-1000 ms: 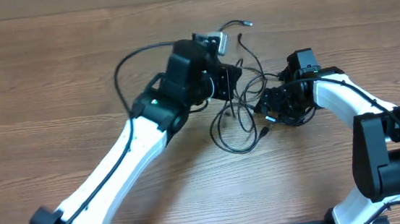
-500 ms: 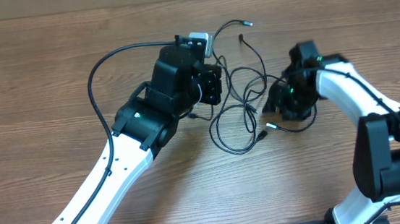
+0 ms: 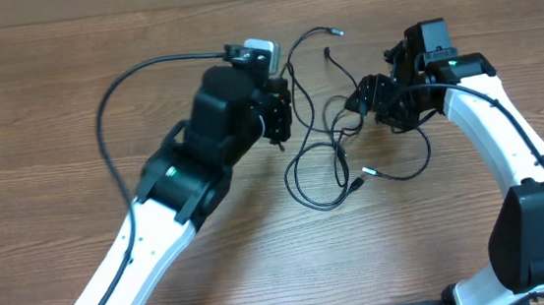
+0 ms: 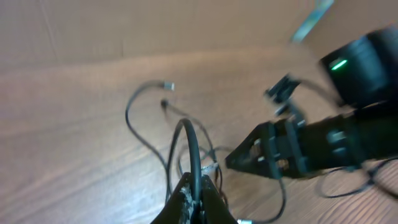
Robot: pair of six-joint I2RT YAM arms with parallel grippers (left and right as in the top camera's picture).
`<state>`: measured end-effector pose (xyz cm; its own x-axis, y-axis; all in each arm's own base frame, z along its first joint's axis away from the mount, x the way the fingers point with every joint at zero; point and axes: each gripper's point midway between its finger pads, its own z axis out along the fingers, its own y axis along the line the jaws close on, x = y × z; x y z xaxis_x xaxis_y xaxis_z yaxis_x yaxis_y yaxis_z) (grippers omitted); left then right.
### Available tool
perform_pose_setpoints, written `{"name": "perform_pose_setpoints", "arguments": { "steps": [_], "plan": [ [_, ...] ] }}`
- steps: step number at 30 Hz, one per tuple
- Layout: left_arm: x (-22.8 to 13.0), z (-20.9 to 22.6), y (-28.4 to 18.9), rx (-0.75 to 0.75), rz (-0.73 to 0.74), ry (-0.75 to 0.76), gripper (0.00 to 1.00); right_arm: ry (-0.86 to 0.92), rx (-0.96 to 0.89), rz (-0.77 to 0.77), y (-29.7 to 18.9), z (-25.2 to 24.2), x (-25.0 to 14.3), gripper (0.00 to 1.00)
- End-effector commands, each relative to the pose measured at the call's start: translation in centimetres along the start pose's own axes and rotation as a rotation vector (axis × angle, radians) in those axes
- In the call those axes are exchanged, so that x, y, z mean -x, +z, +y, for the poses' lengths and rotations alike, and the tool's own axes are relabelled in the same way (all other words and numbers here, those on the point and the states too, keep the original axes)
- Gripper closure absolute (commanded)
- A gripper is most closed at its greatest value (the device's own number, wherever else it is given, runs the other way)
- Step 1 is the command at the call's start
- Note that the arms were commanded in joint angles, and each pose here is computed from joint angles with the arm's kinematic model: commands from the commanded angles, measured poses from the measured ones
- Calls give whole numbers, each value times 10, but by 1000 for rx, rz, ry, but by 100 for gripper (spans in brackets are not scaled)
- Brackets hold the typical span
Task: Untangle cables
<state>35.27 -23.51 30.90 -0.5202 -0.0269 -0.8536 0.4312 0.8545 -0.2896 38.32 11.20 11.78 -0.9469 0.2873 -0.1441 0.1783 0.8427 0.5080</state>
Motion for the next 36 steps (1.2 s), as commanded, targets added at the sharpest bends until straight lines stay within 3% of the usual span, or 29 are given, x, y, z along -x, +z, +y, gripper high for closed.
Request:
{"name": "perform_pose_setpoints", "arguments": {
  "steps": [1, 3, 6, 8, 13, 16, 25, 36],
  "plan": [
    [39, -6, -36, -1, -132, 27, 96, 16, 22, 15, 11, 5, -5, 35],
    [45, -4, -44, 14, -157, 29, 96, 17, 32, 8, 19, 9, -4, 46],
    [50, -3, -55, 29, -182, 51, 96, 9, 47, 2, 34, 16, -6, 80],
    [54, -2, -59, 36, -198, 49, 96, 18, 27, 4, 44, 14, -10, 90],
    [67, 4, -81, 77, -266, 42, 96, 21, -82, -14, 62, 0, -16, 91],
    [81, 20, -105, 181, -345, 23, 96, 13, -131, -32, 67, -8, -16, 91],
    [108, 91, -217, 643, -629, -115, 96, 42, -178, -52, 78, -28, -22, 89],
    [93, 143, -338, 1183, -919, -413, 96, 41, -215, -91, 94, -54, -32, 87]
  ]
}}
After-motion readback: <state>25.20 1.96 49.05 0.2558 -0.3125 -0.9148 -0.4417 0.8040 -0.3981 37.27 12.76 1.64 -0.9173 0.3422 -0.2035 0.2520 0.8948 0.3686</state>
